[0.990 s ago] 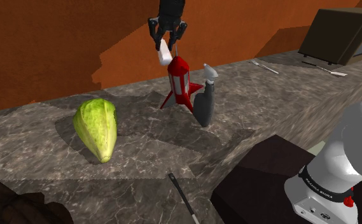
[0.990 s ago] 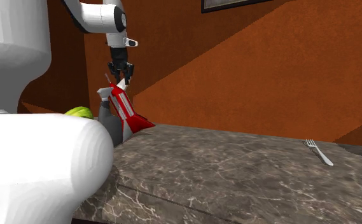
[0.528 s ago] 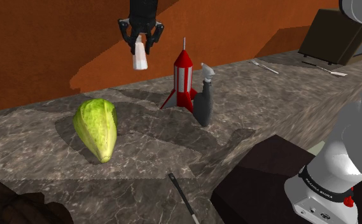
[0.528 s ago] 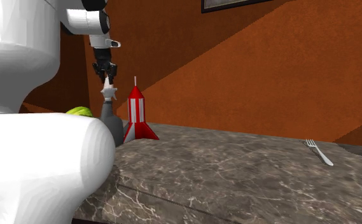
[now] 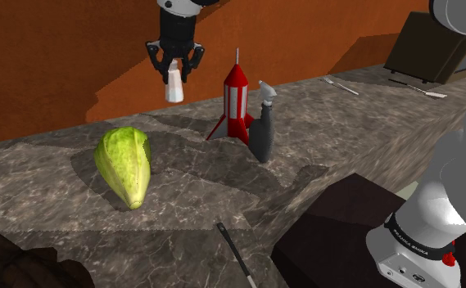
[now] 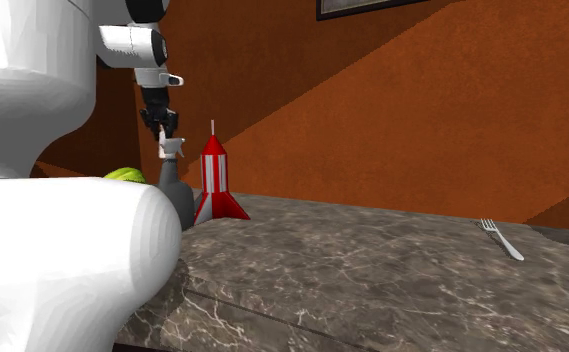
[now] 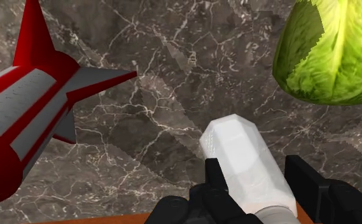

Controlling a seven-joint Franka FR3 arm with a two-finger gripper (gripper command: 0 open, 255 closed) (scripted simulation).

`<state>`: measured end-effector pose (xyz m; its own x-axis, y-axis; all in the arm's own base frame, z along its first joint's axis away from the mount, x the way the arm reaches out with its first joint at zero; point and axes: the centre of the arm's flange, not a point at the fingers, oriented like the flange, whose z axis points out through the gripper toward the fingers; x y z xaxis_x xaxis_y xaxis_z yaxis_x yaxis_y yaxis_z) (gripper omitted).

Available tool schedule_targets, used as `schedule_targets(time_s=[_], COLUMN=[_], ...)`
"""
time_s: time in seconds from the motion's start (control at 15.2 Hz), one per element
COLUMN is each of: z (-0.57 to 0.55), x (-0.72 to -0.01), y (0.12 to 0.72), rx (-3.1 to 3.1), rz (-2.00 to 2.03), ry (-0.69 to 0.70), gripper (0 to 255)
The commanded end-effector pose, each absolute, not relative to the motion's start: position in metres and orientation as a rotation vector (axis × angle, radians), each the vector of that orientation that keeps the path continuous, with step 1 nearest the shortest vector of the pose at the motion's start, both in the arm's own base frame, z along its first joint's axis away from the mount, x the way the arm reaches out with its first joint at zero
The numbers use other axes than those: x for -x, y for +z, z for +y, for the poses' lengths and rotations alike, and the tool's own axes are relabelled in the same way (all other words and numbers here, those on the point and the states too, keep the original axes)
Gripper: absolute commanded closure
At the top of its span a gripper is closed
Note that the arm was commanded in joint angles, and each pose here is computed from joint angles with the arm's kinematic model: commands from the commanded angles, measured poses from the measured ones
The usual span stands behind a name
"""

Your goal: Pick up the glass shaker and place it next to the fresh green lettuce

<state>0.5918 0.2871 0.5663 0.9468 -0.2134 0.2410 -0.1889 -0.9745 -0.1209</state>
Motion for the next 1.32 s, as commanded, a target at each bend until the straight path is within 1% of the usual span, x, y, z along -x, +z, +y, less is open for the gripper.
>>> schedule_targets(time_s=[0.0, 1.25], z=[0.287, 0.287], x=[-0.593, -0.593], y=[0.556, 0.455], rx=[3.004, 3.004], rz=[0.311, 0.311], ry=[-0.389, -0.389], gripper=[255, 255])
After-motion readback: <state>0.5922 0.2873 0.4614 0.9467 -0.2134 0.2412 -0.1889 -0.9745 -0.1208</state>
